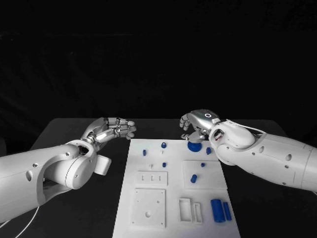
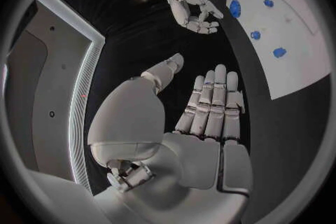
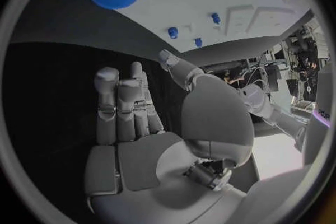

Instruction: Assemble the parts on the task board

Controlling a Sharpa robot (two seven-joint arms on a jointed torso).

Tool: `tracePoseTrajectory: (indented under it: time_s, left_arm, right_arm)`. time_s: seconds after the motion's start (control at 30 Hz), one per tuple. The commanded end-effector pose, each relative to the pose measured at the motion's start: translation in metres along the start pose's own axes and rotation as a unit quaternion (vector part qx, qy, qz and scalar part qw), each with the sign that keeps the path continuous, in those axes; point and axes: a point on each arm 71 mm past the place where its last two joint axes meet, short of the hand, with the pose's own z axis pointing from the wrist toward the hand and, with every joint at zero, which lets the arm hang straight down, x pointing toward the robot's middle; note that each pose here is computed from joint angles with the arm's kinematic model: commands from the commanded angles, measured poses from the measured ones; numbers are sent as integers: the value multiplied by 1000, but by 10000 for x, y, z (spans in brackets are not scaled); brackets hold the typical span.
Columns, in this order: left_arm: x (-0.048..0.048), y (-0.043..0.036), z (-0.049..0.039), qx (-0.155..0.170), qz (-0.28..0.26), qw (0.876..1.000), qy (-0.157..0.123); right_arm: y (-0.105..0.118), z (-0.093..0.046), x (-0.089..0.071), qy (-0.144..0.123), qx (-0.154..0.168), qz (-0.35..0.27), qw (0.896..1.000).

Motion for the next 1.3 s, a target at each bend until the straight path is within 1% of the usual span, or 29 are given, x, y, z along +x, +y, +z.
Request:
tracePoseTrajectory:
  time_s: [0.03,0.07,0.13,0.2,0.47,0.73,0.83,0.97,1.3]
  left_arm:
    - [9,-28,6,8,0,1000,5]
    - [8,-27,8,8,0,1000,5]
    - [3,-23,13,8,1,1000,5]
    - [2,-23,15,8,1,1000,5]
    - [10,-20,24,8,1,1000,7]
    - [5,-17,28,7,1,1000,6]
    - [12,-18,31,8,1,1000,7]
    - [8,-15,32,7,1,1000,6]
    - [-1,-12,32,7,2,1000,5]
  right_arm:
    - [-46,-49,29,33,4,39,999]
    - [-70,-68,34,40,6,40,998]
    - [-173,-105,52,57,20,56,997]
    - [-225,-114,72,68,23,56,996]
    - [-389,-115,144,92,44,46,994]
    - [-417,-136,207,102,48,41,993]
    - [-430,-140,262,108,50,36,992]
    - [-432,-169,373,118,52,37,991]
    - [-442,-178,446,127,54,39,990]
